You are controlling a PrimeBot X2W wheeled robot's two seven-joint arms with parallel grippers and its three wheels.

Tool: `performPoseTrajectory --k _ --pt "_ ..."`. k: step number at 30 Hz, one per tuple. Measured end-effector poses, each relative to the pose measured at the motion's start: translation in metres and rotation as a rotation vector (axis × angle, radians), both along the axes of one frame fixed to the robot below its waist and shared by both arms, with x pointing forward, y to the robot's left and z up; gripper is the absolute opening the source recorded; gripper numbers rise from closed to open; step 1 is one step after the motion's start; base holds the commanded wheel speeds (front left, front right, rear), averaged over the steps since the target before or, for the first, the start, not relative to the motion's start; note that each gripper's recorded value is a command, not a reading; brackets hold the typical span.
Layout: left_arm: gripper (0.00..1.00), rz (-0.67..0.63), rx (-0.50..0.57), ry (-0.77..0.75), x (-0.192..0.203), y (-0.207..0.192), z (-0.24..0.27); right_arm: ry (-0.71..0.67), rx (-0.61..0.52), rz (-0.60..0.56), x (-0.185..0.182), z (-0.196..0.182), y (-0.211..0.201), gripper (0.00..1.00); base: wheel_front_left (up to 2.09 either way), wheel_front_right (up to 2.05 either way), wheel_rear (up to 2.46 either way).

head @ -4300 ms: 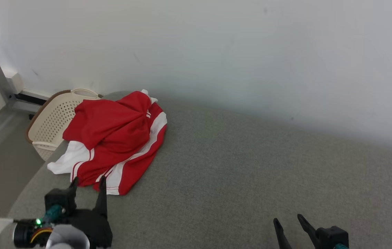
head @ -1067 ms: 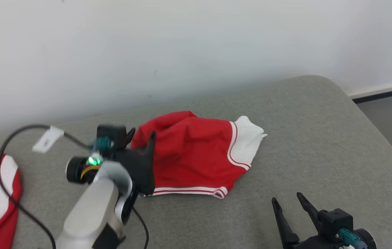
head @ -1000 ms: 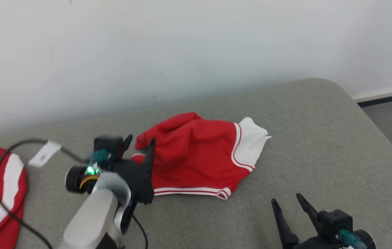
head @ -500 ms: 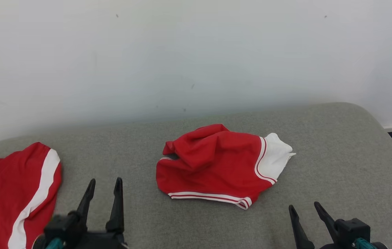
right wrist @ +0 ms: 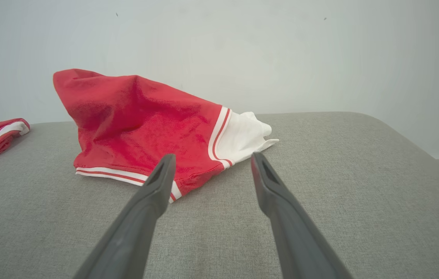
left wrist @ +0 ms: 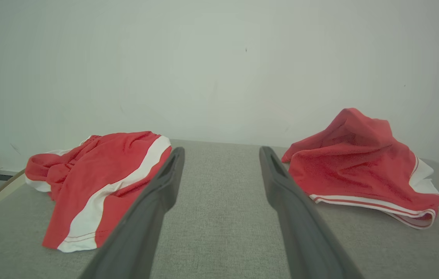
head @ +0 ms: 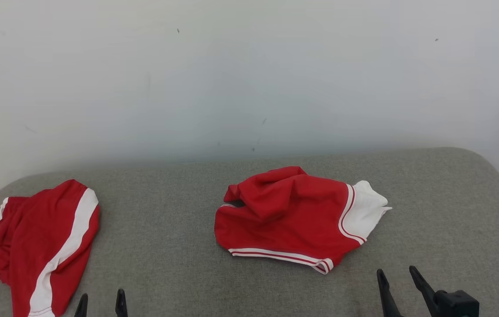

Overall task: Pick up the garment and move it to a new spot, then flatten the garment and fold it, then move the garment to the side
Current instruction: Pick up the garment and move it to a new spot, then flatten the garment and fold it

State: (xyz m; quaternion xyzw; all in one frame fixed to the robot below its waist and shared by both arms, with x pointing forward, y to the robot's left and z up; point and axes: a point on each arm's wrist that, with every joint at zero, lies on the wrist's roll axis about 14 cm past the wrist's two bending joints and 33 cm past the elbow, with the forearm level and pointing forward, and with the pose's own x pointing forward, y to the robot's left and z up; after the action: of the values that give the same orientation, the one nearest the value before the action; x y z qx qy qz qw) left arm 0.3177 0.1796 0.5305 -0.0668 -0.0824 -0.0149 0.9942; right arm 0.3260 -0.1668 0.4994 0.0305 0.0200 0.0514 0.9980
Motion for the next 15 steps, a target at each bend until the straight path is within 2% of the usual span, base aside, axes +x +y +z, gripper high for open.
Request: performPoseTrajectory --k 7,15 --pt "1.0 0.008 -0.011 0.075 -0.019 0.004 -0.025 0.044 -0.005 -0.011 -0.008 -0.018 -0.003 1.0 0.0 0.0 0.0" --pt "1.0 0.004 -0.011 0.099 -0.024 0.004 -0.033 0.064 -0.008 -0.014 -0.01 -0.024 -0.005 1.0 0.0 0.0 0.0"
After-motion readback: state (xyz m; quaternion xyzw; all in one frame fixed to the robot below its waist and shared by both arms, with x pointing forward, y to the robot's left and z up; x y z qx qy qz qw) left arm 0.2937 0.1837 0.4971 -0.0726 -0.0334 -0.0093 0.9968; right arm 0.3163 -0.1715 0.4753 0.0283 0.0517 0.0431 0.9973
